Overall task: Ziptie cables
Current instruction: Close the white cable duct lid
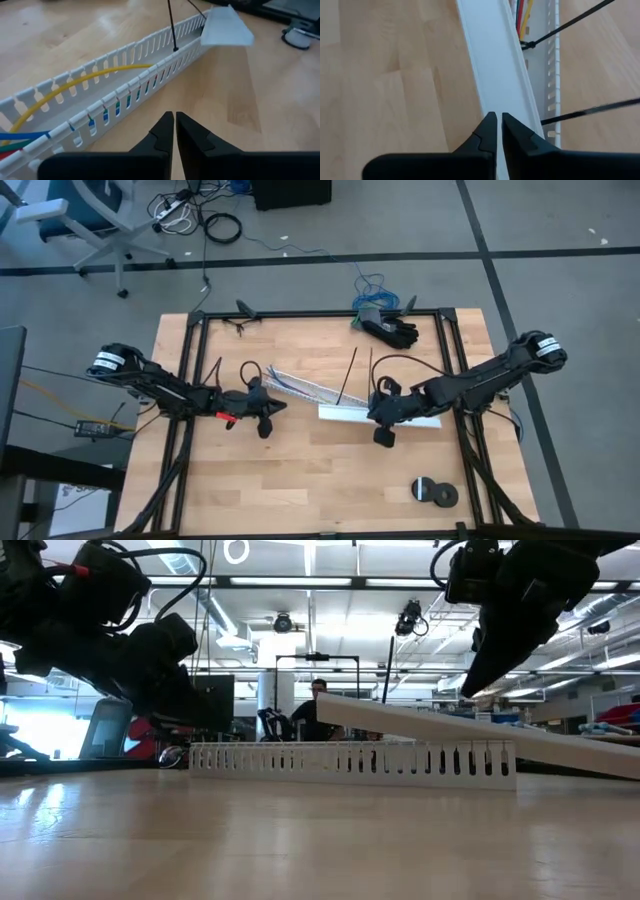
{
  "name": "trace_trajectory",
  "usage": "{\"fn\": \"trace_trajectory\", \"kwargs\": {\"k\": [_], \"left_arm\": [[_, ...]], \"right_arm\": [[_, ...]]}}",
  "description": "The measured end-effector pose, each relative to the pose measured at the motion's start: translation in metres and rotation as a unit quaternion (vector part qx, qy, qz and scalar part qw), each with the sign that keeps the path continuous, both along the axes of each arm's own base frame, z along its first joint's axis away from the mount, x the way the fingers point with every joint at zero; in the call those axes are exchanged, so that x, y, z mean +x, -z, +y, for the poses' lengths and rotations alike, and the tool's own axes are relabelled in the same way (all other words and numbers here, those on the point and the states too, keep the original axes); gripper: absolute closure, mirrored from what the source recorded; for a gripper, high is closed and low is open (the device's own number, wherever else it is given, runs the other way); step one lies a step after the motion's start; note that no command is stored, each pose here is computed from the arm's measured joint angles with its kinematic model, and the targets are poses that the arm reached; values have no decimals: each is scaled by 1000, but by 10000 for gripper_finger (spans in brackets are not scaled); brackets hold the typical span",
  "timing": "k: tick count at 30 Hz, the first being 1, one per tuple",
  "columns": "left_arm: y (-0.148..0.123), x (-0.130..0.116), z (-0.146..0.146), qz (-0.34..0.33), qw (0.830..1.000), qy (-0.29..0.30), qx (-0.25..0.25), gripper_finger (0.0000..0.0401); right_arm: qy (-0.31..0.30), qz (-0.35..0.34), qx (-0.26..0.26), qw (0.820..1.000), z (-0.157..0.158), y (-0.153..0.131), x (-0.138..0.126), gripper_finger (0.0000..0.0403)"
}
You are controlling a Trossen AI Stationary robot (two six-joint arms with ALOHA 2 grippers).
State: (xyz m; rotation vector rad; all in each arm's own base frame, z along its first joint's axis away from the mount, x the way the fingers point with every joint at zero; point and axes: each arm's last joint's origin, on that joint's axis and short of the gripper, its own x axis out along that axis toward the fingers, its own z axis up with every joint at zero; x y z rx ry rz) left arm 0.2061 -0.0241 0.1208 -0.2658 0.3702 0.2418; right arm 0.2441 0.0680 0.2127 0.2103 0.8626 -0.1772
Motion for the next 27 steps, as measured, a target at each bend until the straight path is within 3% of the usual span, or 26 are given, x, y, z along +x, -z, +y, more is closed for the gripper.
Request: {"fn": "trace_trajectory", "kwargs": {"k": [9,15,19,22,27], "left_arm": [[-5,5,-4,-15,1000,9,-3,330],[-11,16,-7,-24,1000,15,-5,267],[-11,18,-7,-23,1000,15,-4,245],[-9,18,-7,-16,1000,16,-3,243],[-7,21,-8,-15,1000,15,-5,243]], "right_arm": [[-27,-49,-16,998,13,-21,-16,359],[-24,-88,-57,994,42,-32,-43,391],[4,-93,-62,994,68,-37,-67,399],[16,-74,-61,995,89,-38,-81,402],[61,15,-87,994,122,-28,-92,403]]}}
